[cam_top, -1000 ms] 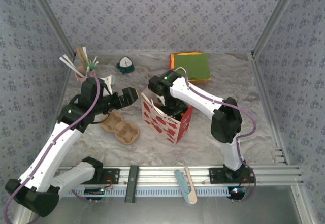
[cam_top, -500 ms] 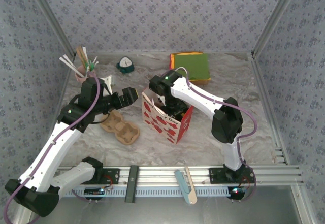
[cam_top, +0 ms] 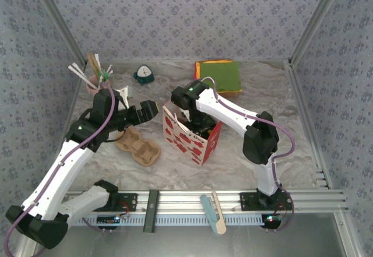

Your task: Pack the takeout coffee

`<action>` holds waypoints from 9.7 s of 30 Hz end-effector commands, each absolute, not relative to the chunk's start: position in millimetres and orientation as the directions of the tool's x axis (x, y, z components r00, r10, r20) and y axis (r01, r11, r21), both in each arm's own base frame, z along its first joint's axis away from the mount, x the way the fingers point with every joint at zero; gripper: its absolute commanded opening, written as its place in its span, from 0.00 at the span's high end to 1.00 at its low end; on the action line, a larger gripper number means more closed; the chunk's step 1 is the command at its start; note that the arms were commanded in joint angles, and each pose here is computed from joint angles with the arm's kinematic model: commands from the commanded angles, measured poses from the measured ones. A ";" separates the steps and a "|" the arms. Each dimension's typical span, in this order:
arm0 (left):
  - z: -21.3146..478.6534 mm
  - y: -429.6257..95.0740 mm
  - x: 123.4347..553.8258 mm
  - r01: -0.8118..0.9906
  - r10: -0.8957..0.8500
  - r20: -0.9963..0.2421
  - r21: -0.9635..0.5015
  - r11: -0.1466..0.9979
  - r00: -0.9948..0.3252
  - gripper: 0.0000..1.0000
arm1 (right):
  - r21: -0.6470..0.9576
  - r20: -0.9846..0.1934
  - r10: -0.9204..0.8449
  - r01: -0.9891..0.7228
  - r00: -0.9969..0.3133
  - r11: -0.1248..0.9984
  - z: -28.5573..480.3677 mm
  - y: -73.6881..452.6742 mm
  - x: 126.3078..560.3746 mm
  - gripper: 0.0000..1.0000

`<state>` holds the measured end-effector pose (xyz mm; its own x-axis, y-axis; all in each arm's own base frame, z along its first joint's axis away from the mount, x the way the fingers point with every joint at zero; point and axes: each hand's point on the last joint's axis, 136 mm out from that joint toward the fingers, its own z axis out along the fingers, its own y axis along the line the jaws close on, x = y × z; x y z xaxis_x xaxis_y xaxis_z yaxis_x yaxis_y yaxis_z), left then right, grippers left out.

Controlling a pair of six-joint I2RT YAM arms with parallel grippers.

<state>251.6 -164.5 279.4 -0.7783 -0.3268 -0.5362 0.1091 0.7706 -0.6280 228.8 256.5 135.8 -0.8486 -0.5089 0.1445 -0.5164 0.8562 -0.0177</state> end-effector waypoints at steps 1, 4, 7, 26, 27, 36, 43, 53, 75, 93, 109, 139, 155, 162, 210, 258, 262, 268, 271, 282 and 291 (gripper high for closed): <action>287.4 -166.3 248.9 0.135 -0.322 -0.545 -0.638 0.758 -0.774 0.00 | -0.012 0.165 -0.511 -0.520 -0.844 0.854 123.7 256.5 230.5 0.32; 287.9 -166.6 248.4 0.138 -0.321 -0.546 -0.639 0.757 -0.774 0.00 | -0.011 0.165 -0.511 -0.519 -0.844 0.854 124.1 256.7 230.6 0.32; 287.3 -166.3 248.6 0.135 -0.321 -0.545 -0.638 0.758 -0.775 0.00 | -0.008 0.161 -0.512 -0.520 -0.844 0.854 124.5 257.7 231.1 0.32; 285.6 -165.9 248.0 0.128 -0.322 -0.540 -0.637 0.760 -0.778 0.00 | 0.006 0.180 -0.505 -0.513 -0.844 0.859 108.1 258.4 229.9 0.32; 285.9 -165.7 248.0 0.130 -0.321 -0.542 -0.636 0.760 -0.776 0.00 | 0.005 0.180 -0.505 -0.512 -0.844 0.859 108.1 258.2 230.1 0.32; 287.2 -166.2 249.1 0.132 -0.323 -0.545 -0.637 0.759 -0.774 0.00 | 0.005 0.155 -0.508 -0.513 -0.847 0.858 119.3 261.7 234.7 0.32; 287.9 -166.2 249.2 0.133 -0.323 -0.545 -0.638 0.759 -0.774 0.00 | 0.004 0.154 -0.510 -0.516 -0.846 0.857 118.9 263.6 236.5 0.32; 288.3 -166.7 249.4 0.135 -0.318 -0.545 -0.636 0.759 -0.776 0.00 | 0.004 0.156 -0.510 -0.516 -0.846 0.857 118.2 263.1 237.2 0.32; 288.9 -168.7 251.5 0.138 -0.315 -0.544 -0.637 0.759 -0.777 0.00 | 0.010 0.150 -0.512 -0.517 -0.846 0.856 118.0 265.8 239.1 0.32; 287.4 -169.0 253.3 0.136 -0.311 -0.544 -0.632 0.763 -0.780 0.00 | 0.023 0.155 -0.508 -0.511 -0.847 0.859 114.9 267.3 237.5 0.33; 285.7 -169.3 253.8 0.133 -0.311 -0.541 -0.631 0.764 -0.782 0.00 | 0.028 0.159 -0.503 -0.506 -0.849 0.862 105.0 270.1 237.2 0.33; 287.4 -167.2 248.9 0.131 -0.317 -0.538 -0.638 0.759 -0.781 0.00 | 0.029 0.160 -0.500 -0.502 -0.851 0.864 94.6 270.7 235.0 0.33; 290.3 -166.8 248.3 0.136 -0.319 -0.543 -0.639 0.757 -0.777 0.00 | 0.023 0.148 -0.507 -0.509 -0.849 0.860 105.3 273.5 237.9 0.32; 290.7 -166.8 248.3 0.138 -0.318 -0.545 -0.638 0.758 -0.776 0.00 | 0.022 0.151 -0.509 -0.512 -0.848 0.859 104.5 273.2 237.1 0.33; 287.8 -166.4 246.4 0.132 -0.321 -0.540 -0.641 0.756 -0.778 0.00 | 0.015 0.138 -0.512 -0.515 -0.848 0.857 116.9 273.5 235.5 0.26; 264.5 -171.6 220.4 0.130 -0.255 -0.465 -0.648 0.751 -0.848 0.00 | 0.003 0.132 -0.510 -0.514 -0.850 0.858 121.3 271.2 234.0 0.23; 264.2 -171.3 220.0 0.128 -0.257 -0.464 -0.649 0.750 -0.848 0.00 | 0.002 0.132 -0.510 -0.514 -0.850 0.858 121.9 271.5 232.8 0.23; 263.5 -171.0 219.1 0.128 -0.255 -0.463 -0.648 0.751 -0.849 0.00 | 0.000 0.133 -0.512 -0.516 -0.849 0.856 123.3 271.4 230.6 0.23; 263.3 -170.8 219.3 0.125 -0.258 -0.462 -0.649 0.751 -0.849 0.00 | 0.000 0.131 -0.510 -0.515 -0.850 0.857 124.3 270.9 230.5 0.23; 264.1 -170.6 218.6 0.128 -0.261 -0.466 -0.650 0.749 -0.845 0.00 | -0.004 0.128 -0.510 -0.515 -0.851 0.857 125.1 270.8 229.7 0.22; 264.0 -170.3 218.5 0.126 -0.263 -0.466 -0.651 0.748 -0.845 0.00 | -0.006 0.129 -0.508 -0.513 -0.852 0.859 124.1 269.9 228.5 0.20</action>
<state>223.7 -169.6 260.6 -0.8459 -0.2697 -0.4601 0.1094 0.7566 -0.6447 230.7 267.7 129.2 -0.8496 -0.5121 0.1264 -0.5167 0.8562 -0.0042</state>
